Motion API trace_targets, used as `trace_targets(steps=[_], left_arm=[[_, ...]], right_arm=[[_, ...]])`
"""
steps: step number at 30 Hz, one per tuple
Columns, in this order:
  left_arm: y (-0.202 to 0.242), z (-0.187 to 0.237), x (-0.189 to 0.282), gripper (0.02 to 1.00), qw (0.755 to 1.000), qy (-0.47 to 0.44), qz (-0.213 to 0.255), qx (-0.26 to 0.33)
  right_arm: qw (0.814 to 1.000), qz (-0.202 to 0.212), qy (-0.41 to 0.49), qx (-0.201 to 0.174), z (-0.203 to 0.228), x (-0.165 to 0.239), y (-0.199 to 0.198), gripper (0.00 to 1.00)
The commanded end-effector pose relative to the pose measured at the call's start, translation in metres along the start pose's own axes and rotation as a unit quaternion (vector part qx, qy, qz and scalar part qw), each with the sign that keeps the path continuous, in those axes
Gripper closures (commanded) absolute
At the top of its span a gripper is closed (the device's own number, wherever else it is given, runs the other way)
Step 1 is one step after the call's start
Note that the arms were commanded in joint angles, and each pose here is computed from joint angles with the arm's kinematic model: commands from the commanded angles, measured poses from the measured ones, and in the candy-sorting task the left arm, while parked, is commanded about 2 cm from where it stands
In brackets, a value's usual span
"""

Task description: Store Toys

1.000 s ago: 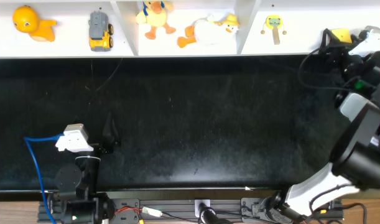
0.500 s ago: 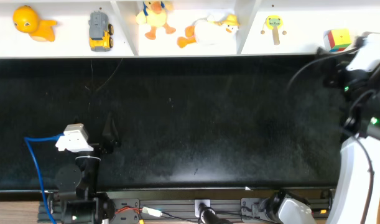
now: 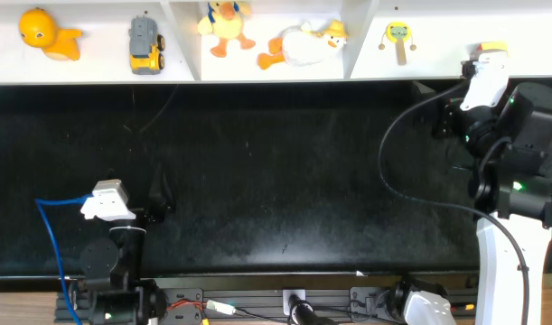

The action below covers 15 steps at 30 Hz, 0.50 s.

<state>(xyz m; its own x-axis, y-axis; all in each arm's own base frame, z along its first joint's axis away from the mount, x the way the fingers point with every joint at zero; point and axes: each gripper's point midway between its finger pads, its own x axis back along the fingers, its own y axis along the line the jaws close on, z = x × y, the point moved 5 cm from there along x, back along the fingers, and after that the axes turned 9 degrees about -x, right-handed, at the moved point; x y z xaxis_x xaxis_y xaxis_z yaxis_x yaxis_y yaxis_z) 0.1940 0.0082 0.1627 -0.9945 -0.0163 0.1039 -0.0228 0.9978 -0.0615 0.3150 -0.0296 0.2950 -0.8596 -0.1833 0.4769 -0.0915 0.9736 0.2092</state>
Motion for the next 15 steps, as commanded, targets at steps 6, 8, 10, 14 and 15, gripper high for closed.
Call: trace_targets(steps=[6, 8, 10, 14, 15], left_arm=[[-0.002, 0.001, 0.0, 0.02, 1.0, -0.004, 0.006, 0.01], [-0.002, 0.001, 0.0, 0.02, 1.0, -0.003, 0.006, 0.01], [-0.002, 0.001, 0.0, 0.02, 1.0, -0.003, 0.006, 0.01], [-0.002, 0.001, 0.0, 0.02, 1.0, -0.004, 0.006, 0.01], [-0.002, 0.001, 0.0, 0.02, 1.0, -0.004, 0.006, 0.01]], right_arm=[[1.0, 0.005, 0.024, -0.002, 0.007, -0.013, -0.007, 0.005], [0.998, 0.04, 0.039, -0.005, 0.014, -0.012, -0.015, 0.005], [0.997, 0.054, 0.057, -0.011, 0.021, -0.01, -0.018, 0.007], [0.995, 0.08, 0.056, -0.009, 0.021, 0.0, -0.02, 0.007], [0.995, 0.086, 0.05, -0.007, 0.019, 0.003, -0.02, 0.007]])
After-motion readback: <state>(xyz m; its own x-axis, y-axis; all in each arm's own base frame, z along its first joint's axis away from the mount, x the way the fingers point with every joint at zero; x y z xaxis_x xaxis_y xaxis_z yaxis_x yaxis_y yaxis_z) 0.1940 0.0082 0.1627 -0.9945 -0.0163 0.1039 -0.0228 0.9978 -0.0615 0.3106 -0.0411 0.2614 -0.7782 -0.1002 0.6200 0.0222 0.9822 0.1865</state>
